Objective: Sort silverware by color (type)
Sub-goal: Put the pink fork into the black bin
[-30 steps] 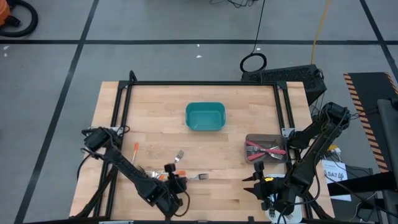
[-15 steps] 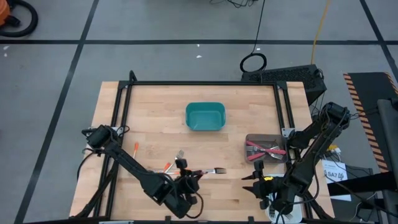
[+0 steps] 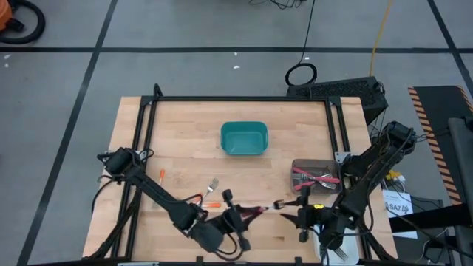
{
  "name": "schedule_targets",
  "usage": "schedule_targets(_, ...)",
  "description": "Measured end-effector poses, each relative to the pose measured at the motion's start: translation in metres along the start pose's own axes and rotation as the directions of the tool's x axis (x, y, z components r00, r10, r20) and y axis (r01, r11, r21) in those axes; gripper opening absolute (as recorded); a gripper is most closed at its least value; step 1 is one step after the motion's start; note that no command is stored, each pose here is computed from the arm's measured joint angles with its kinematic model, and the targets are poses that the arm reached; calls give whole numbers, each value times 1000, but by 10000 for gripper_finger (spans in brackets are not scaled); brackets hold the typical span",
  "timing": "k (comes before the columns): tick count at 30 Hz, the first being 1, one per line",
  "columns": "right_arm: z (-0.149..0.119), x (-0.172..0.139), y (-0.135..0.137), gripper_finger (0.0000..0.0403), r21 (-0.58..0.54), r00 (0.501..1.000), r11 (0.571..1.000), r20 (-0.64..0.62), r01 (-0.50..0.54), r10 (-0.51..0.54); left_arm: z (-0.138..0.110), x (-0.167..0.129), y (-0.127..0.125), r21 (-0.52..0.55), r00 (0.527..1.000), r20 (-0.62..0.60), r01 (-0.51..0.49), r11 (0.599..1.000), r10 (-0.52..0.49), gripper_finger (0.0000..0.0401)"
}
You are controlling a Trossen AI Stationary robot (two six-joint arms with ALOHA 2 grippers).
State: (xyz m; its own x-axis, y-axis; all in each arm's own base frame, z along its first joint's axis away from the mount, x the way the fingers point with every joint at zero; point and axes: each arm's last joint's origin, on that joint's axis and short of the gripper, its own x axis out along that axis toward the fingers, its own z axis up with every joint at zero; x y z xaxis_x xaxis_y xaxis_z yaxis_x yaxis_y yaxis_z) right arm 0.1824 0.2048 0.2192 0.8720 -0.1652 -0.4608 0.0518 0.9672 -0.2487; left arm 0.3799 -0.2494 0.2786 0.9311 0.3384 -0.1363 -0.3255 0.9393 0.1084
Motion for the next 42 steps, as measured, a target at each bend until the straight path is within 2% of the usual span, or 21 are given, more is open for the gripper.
schedule_targets(3, 4, 3, 0, 150, 15, 1000, 1000, 27, -6, 5, 10, -1, -1, 11, 997, 64, 33, 999, -34, 44)
schedule_targets(9, 11, 2, 3, 150, 42, 997, 999, 74, -28, 25, 11, 4, 2, 16, 997, 73, 21, 1000, -22, 43)
schedule_targets(16, 18, 3, 7, 150, 71, 990, 996, 134, -49, 39, -9, 33, 4, -11, 997, 74, -9, 1000, 10, 43)
schedule_targets(21, 18, 3, 5, 150, 73, 989, 997, 148, 16, -26, -21, 46, 6, -15, 998, 57, -22, 1000, 23, 43)
schedule_targets(26, 19, 2, 4, 150, 103, 983, 992, 166, 67, -83, -11, 44, 6, -78, 992, 122, -13, 997, 22, 43)
schedule_targets(29, 20, 3, 4, 150, 163, 978, 984, 181, 74, -104, -6, 41, 0, -120, 978, 209, 40, 992, -14, 43)
schedule_targets(33, 23, 5, 8, 150, 188, 974, 981, 207, 50, -89, -13, 43, -9, -90, 947, 309, 125, 988, -92, 43)
schedule_targets(38, 31, 3, 15, 150, 162, 968, 983, 247, -88, 46, -12, 43, -11, -55, 921, 371, 152, 987, -121, 43)
schedule_targets(42, 35, 2, 16, 150, 143, 961, 985, 273, -97, 55, -11, 42, -13, -14, 890, 407, 230, 973, -205, 43)
